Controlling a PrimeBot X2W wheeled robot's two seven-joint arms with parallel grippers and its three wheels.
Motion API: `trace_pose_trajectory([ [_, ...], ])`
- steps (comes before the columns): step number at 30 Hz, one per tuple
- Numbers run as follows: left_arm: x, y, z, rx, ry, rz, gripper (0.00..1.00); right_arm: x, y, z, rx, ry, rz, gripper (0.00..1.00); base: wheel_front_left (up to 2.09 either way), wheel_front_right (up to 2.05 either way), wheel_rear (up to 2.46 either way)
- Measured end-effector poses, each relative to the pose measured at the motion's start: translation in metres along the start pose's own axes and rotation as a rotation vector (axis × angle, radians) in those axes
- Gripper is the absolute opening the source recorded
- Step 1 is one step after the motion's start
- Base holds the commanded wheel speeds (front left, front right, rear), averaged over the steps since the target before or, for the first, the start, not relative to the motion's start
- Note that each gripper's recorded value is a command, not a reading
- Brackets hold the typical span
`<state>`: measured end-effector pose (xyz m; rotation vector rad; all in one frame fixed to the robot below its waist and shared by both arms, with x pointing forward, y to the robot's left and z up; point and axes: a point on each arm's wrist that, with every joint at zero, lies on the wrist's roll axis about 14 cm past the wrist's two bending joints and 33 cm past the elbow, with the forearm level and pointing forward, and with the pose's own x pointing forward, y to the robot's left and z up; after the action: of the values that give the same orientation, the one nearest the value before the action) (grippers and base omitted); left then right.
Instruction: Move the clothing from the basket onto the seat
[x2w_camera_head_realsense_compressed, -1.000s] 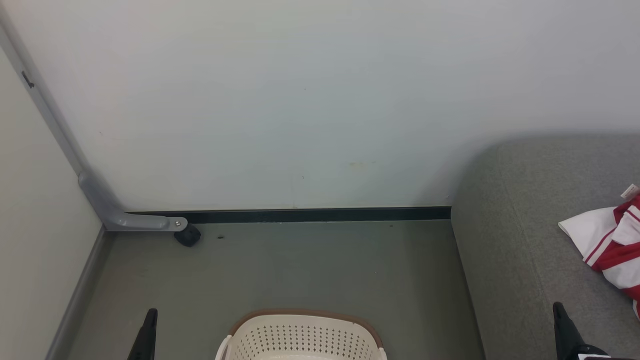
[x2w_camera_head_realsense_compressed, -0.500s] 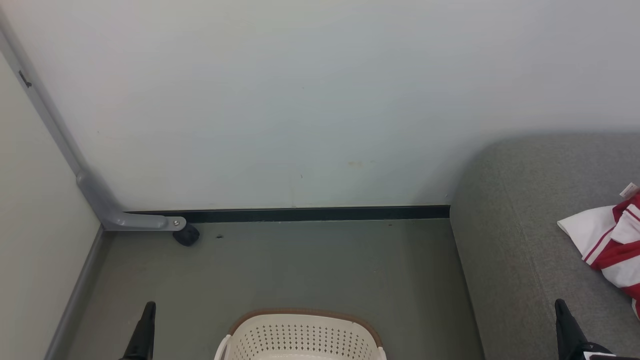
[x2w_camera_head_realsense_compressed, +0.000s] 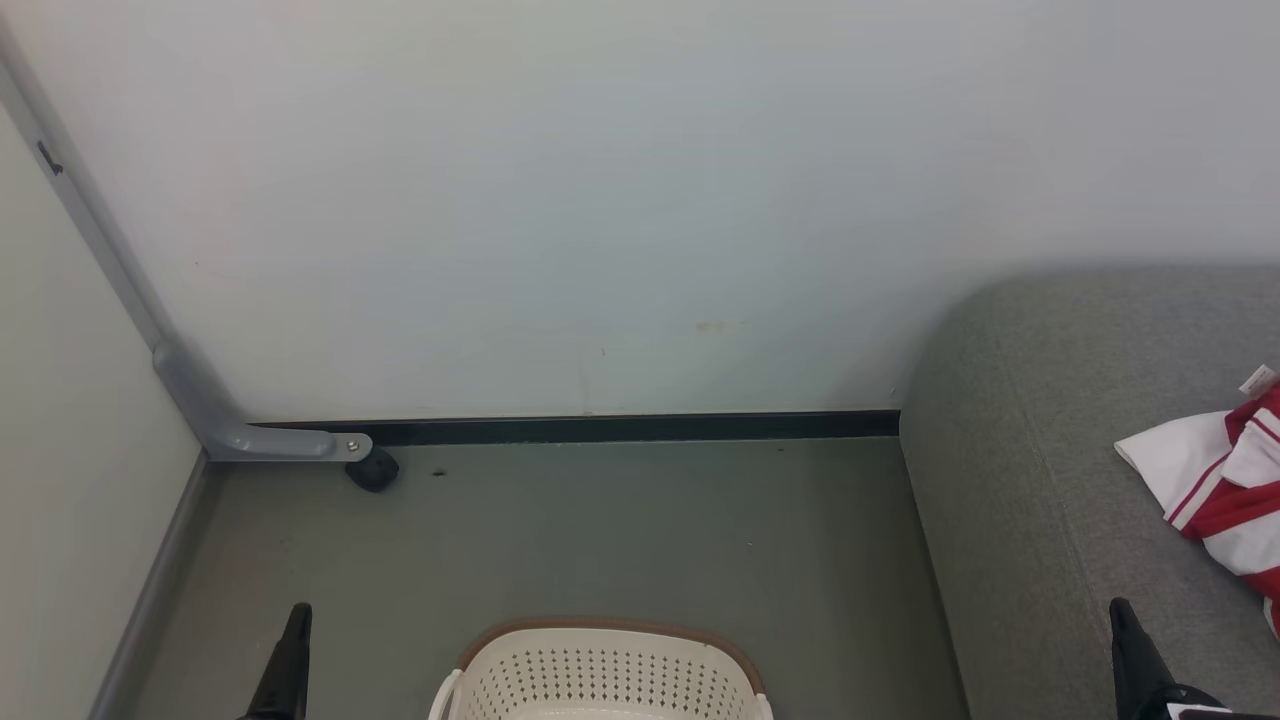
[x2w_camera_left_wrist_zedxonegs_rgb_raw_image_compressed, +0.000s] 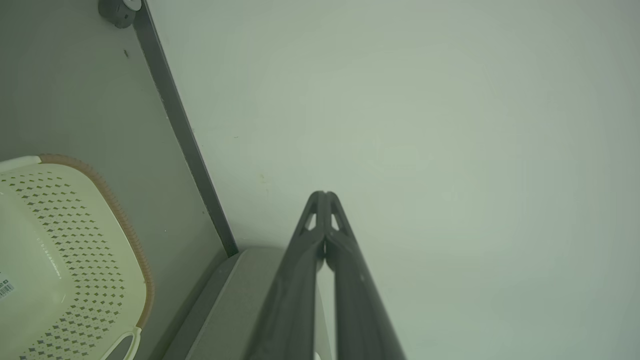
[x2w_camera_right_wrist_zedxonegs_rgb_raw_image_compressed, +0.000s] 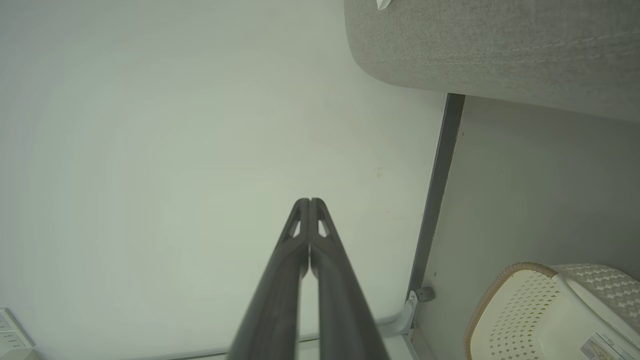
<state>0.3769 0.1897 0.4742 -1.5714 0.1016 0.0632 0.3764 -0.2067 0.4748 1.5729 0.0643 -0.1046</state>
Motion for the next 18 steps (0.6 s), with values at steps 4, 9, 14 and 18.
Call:
trace_pose_trajectory([
  [4, 0.0000, -0.0001, 0.0000, 0.000, 0.000, 0.000, 0.00, 0.0000, 0.0000, 0.0000, 0.000, 0.000, 0.000, 0.00, 0.00, 0.00, 0.00],
  [9, 0.0000, -0.0002, 0.0000, 0.000, 0.000, -0.001, 0.00, 0.0000, 0.0000, -0.0001, 0.000, 0.000, 0.000, 0.00, 0.00, 0.00, 0.00],
  [14, 0.0000, -0.0002, -0.0001, 0.000, 0.000, -0.001, 0.00, 0.0000, 0.0000, -0.0001, 0.000, 0.000, 0.000, 0.00, 0.00, 0.00, 0.00],
  [18, 0.0001, -0.0002, -0.0001, 0.000, 0.000, -0.001, 0.00, 0.0000, 0.0000, -0.0001, 0.000, 0.000, 0.000, 0.00, 0.00, 0.00, 0.00],
])
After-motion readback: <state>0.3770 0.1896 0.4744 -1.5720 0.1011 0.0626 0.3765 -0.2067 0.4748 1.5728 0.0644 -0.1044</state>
